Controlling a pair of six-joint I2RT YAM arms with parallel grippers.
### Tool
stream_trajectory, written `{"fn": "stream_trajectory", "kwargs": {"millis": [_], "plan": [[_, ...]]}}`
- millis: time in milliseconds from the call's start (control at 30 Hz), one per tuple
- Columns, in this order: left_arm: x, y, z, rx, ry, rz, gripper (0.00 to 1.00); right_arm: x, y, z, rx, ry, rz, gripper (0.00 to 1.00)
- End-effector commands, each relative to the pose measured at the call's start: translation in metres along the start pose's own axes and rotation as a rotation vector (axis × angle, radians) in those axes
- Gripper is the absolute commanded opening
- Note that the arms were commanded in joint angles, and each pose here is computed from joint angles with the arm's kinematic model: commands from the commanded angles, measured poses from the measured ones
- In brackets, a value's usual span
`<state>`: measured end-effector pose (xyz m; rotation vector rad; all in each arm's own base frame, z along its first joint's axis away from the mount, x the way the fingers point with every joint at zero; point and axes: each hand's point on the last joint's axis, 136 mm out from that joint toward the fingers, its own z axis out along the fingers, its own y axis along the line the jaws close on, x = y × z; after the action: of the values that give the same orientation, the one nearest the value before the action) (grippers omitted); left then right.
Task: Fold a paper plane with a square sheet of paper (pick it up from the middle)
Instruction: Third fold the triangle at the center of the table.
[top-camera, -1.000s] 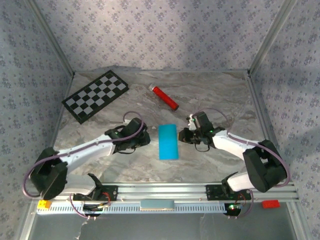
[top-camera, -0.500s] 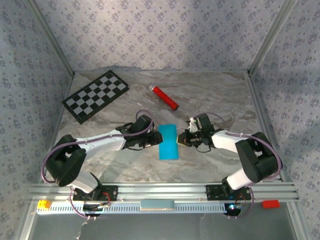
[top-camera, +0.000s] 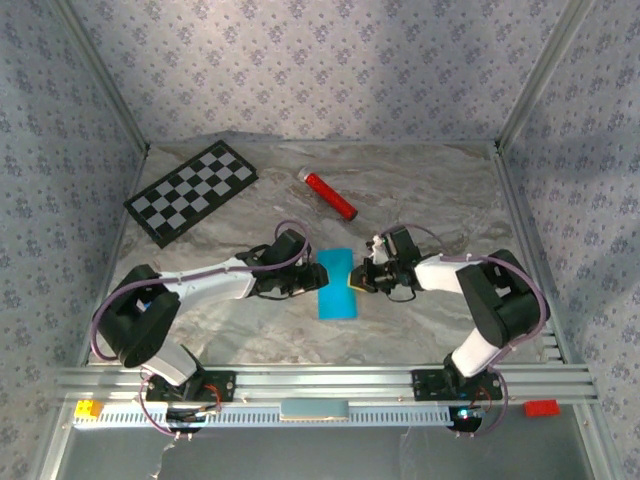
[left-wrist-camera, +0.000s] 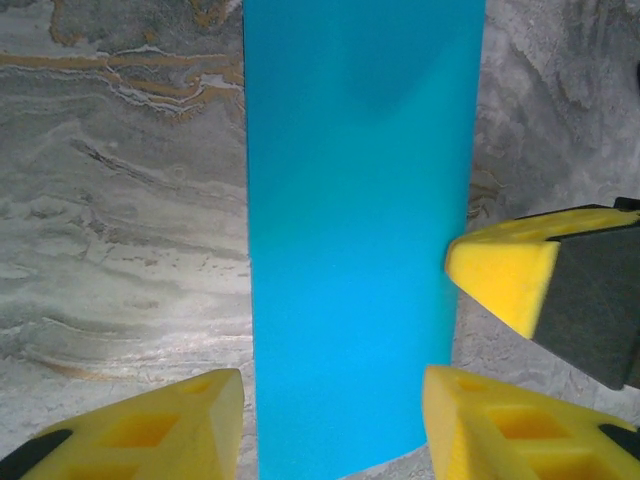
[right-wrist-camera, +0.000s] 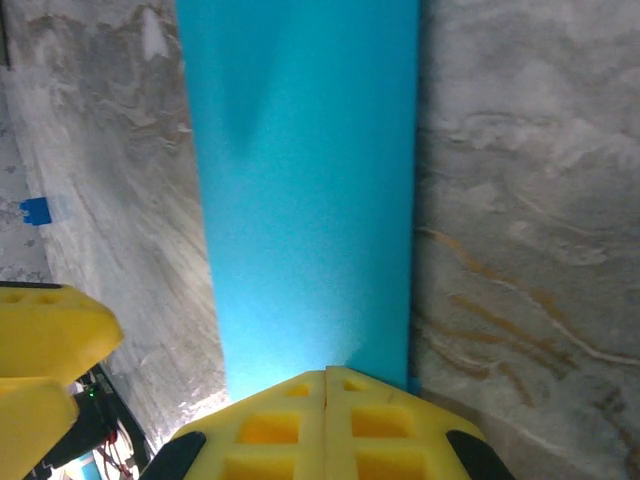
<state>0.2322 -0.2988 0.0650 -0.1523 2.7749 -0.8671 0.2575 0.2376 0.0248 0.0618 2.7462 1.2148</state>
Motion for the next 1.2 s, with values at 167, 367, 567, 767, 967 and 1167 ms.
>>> {"fn": "stream_trajectory", "kwargs": {"millis": [167,367,567,767,967,1167], "plan": [[-0.012,-0.008,0.003,0.044,0.003,-0.029,0.51,0.014,-0.041,0.005,0.056,0.015,0.128,0.01],[-0.013,-0.011,0.014,0.06,0.031,-0.04,0.47,0.017,-0.044,0.004,0.06,0.019,0.131,0.01],[-0.01,-0.012,0.026,0.072,0.064,-0.054,0.43,0.016,-0.044,0.004,0.059,0.018,0.133,0.01],[-0.007,-0.008,0.033,0.056,0.083,-0.056,0.42,0.017,-0.045,0.005,0.061,0.027,0.135,0.01],[-0.006,-0.005,0.038,0.047,0.092,-0.056,0.42,0.019,-0.047,0.006,0.063,0.031,0.138,0.01],[-0.006,-0.002,0.04,0.031,0.095,-0.058,0.42,0.018,-0.047,0.006,0.062,0.031,0.139,0.01]]}}
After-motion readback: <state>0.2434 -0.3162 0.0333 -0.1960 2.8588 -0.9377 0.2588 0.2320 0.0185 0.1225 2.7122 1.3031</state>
